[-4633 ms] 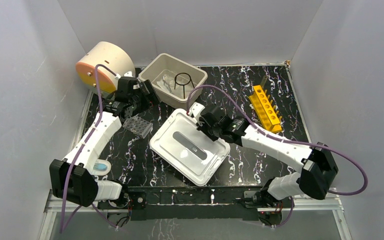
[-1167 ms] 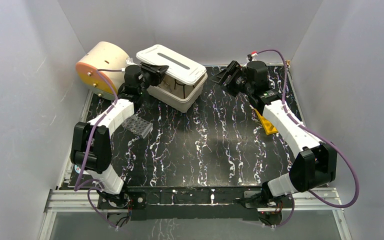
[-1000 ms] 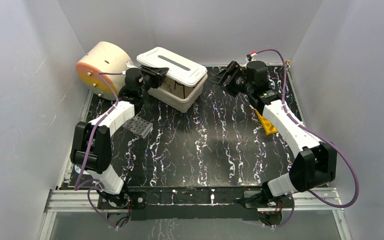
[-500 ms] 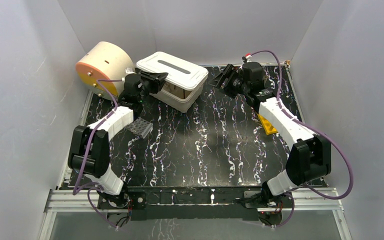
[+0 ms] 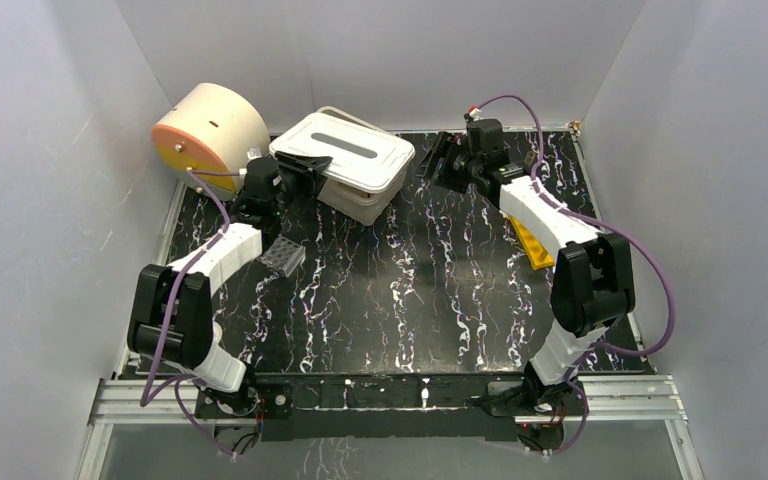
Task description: Organize the chemistry lab equipment
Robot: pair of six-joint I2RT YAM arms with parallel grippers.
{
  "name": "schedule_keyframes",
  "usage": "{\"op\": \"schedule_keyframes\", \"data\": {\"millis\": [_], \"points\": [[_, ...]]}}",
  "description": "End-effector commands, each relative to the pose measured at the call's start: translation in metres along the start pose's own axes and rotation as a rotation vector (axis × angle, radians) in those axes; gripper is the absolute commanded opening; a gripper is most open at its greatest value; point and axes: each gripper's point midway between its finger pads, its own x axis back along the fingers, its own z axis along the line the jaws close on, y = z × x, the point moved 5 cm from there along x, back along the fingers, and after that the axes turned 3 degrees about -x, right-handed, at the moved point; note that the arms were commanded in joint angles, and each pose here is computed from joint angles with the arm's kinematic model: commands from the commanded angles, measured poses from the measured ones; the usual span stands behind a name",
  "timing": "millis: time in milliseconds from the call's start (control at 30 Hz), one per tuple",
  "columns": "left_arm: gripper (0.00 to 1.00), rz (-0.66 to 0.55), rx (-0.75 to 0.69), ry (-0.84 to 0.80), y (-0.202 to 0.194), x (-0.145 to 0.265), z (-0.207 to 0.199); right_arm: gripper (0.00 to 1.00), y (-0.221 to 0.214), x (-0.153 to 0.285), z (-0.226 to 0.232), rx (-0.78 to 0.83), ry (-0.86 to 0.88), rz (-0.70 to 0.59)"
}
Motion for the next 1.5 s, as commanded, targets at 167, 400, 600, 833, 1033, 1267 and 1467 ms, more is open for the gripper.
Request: {"op": "schedule_keyframes", "data": {"millis": [167,400,600,833,1033,1267,1467], "points": [[0.48,-0.013,-0.034,0.088,0.006,0.021,-0.012,0.76,0.034,0.011,0.030,0.069,0.102,-0.108],[0.62,-0.047,-0.086,0.265,0.013,0.037,-0.002,0.76,0.035,0.003,0.035,0.085,0.125,-0.074],[0.76,-0.060,-0.267,0.304,0.025,0.038,-0.005,0.76,0.029,-0.005,0.034,0.084,0.125,-0.053],[0.90,-0.016,-0.336,0.321,0.027,0.035,0.004,0.76,0.018,-0.014,0.037,0.095,0.124,-0.021],[0.93,-0.001,-0.357,0.328,0.029,0.037,0.004,0.76,0.010,-0.021,0.038,0.112,0.106,0.006],[0.98,0.015,-0.371,0.419,0.030,0.041,0.026,0.74,0.010,-0.034,0.033,0.109,0.059,0.017],[0.68,0.002,-0.396,0.391,0.032,0.038,0.033,0.73,0.014,-0.044,0.032,0.099,0.035,0.022]]}}
